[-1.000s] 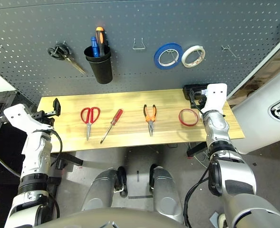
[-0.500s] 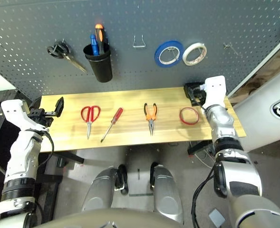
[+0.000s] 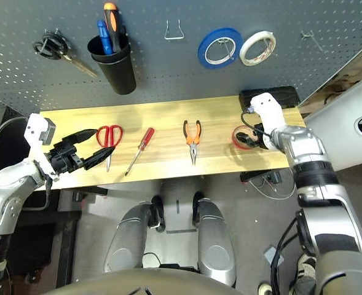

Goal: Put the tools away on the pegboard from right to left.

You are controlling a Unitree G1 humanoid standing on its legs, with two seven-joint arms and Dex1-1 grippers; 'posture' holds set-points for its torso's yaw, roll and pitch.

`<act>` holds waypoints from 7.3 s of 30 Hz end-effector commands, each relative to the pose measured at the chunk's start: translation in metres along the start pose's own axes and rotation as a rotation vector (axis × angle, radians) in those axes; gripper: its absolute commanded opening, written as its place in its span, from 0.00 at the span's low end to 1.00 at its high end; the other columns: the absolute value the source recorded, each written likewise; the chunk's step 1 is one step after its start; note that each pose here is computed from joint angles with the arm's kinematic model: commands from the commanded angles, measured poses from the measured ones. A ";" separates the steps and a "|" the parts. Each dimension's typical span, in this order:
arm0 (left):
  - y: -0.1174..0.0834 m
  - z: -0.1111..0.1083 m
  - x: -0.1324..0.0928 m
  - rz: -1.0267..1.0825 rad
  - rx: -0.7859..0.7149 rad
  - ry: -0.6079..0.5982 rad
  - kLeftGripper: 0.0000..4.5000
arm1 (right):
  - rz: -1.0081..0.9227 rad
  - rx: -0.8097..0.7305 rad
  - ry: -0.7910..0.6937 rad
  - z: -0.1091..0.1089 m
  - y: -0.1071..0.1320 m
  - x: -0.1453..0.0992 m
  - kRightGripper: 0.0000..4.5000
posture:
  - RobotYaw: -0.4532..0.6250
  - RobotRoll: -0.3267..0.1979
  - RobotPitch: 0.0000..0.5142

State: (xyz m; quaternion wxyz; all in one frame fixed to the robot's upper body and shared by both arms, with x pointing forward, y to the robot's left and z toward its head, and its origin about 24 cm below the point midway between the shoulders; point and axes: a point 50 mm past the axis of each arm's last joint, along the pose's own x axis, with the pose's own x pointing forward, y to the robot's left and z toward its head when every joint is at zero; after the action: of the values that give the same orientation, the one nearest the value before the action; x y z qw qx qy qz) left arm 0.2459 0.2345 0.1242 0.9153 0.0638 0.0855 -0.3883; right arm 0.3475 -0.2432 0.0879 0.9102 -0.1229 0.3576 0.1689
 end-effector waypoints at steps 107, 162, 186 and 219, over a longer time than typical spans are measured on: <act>-0.042 -0.012 0.042 -0.229 0.055 0.019 1.00 | -0.627 -0.183 -0.625 0.082 -0.075 -0.060 0.42 | 0.36 0.62 0.52; -0.038 -0.006 0.028 -0.260 0.133 0.036 1.00 | -0.034 0.272 0.099 0.028 0.128 0.017 1.00 | 0.39 0.62 0.62; -0.027 0.008 0.023 -0.112 0.112 -0.061 1.00 | -0.063 0.300 0.064 0.046 0.156 0.072 1.00 | 0.42 0.62 0.64; -0.027 0.006 0.024 -0.104 0.129 -0.045 1.00 | -0.046 0.154 -0.224 0.070 0.148 0.060 0.47 | 0.44 0.62 0.54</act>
State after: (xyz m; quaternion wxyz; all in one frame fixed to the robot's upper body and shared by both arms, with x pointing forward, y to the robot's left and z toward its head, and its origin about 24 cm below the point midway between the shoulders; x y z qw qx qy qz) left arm 0.2438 0.1987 0.1288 0.8901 0.1093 0.0373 -0.4408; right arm 0.3743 -0.0715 0.0722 0.9522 -0.0362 0.2804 0.1160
